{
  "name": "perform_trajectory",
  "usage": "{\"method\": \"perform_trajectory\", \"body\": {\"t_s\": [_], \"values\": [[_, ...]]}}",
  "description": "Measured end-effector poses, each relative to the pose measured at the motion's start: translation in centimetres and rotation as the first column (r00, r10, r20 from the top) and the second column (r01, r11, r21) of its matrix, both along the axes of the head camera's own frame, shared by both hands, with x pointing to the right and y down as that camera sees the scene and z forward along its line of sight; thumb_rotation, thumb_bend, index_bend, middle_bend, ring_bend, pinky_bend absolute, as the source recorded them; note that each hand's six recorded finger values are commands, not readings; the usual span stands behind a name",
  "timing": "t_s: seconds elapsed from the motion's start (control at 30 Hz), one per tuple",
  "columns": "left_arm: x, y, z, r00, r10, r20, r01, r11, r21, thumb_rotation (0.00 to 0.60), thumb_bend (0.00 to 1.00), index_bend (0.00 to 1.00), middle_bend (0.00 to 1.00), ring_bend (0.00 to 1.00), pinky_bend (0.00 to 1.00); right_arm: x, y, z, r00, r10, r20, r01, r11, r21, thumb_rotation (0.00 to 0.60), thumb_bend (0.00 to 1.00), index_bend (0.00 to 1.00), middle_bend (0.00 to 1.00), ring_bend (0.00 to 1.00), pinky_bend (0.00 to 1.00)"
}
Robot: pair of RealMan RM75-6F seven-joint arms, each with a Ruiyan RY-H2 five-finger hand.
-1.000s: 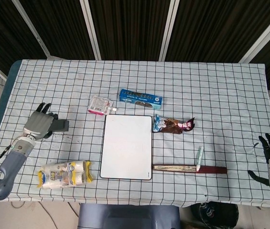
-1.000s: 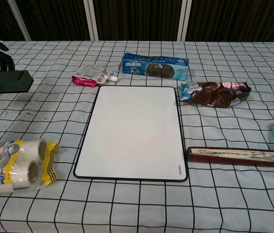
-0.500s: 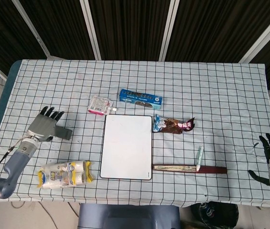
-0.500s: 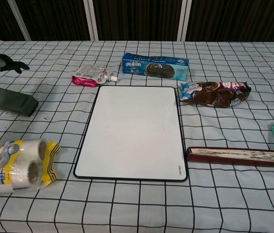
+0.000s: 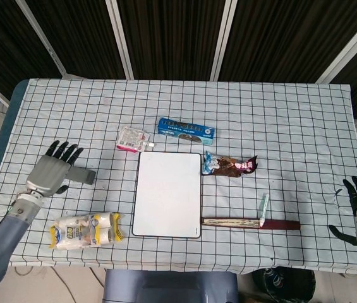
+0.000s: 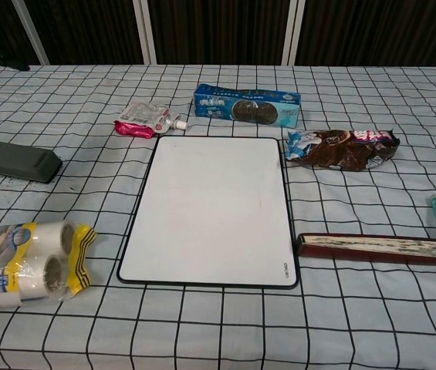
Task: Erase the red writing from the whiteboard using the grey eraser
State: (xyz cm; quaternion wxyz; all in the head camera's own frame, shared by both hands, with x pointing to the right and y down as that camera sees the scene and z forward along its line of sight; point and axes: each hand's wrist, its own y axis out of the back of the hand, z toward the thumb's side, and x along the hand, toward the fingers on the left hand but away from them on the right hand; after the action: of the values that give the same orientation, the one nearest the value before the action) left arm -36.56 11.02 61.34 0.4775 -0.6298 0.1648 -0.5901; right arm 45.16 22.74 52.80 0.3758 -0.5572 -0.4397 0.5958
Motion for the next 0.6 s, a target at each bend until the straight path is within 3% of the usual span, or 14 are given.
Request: {"method": "perform_trajectory", "body": {"t_s": [0.2, 0.4, 0.6], "values": [[-2.1, 3.4, -5.8, 1.0, -0.007, -0.016, 0.008, 0.995, 0.102, 0.6, 0.13, 0.0, 0.0, 0.0, 0.05, -0.1, -0.1, -0.1, 1.0, -0.005, 0.001, 0.005, 1.0, 0.008, 0.6, 0.08, 0.0, 0.02, 0.14, 0.19], [-4.8, 6.8, -8.6, 0.996, -0.06, -0.06, 0.068, 0.987, 0.146, 0.6, 0.13, 0.0, 0.0, 0.0, 0.05, -0.1, -0.1, -0.3, 1.0, -0.003, 0.007, 0.003, 1.0, 0.018, 0.6, 0.08, 0.0, 0.02, 0.14, 0.19], [-7.7, 8.5, -10.1, 0.988, -0.094, -0.121, 0.115, 0.976, 0.186, 0.6, 0.13, 0.0, 0.0, 0.0, 0.05, -0.1, -0.1, -0.2, 1.0, -0.006, 0.009, 0.006, 1.0, 0.017, 0.6, 0.08, 0.0, 0.02, 0.14, 0.19]]}}
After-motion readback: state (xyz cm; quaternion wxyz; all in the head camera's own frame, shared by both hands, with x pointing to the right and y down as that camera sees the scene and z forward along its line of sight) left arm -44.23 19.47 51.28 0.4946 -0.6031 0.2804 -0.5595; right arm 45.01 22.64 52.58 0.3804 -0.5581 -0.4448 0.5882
